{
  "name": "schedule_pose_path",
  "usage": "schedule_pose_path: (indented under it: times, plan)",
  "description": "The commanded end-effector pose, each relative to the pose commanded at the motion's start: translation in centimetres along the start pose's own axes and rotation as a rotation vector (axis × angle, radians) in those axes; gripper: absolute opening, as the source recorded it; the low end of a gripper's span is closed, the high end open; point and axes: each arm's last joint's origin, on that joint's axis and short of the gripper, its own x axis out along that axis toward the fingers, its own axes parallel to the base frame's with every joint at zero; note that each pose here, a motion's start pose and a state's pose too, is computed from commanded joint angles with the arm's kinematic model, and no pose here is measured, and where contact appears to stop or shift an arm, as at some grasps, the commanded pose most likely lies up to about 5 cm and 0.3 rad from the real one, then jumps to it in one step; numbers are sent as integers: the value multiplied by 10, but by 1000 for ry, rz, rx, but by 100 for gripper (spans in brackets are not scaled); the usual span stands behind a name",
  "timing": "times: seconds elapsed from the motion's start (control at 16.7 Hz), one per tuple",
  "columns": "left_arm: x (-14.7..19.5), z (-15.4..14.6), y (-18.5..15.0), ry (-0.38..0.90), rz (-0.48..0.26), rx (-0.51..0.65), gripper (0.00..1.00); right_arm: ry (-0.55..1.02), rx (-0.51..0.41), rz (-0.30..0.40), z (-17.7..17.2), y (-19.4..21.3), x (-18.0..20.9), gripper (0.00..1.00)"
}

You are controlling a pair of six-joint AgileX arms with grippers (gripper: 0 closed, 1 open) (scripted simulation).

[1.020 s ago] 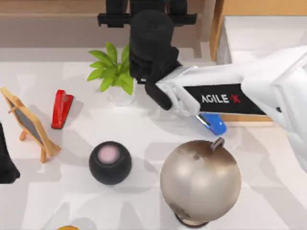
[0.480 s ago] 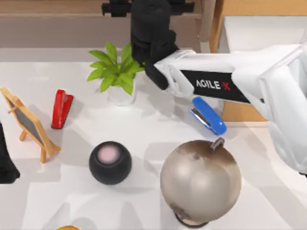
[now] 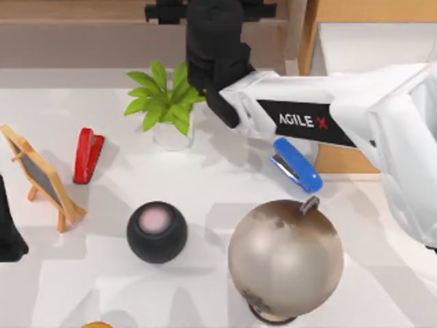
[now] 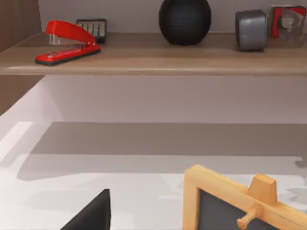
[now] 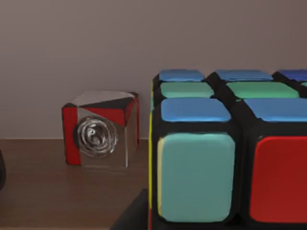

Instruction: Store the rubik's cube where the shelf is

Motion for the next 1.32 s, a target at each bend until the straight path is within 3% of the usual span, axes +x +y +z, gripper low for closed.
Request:
schedule_pose_path:
  times: [0.48,1.08,1.32]
  plan:
    - [0,0,0,0,0,0,100,0,0,0,0,0,0,98]
    - [0,0,0,0,0,0,100,0,0,4,0,2,-1,100]
    - [0,0,0,0,0,0,100,-40,-12,23,17,-6,-9,100]
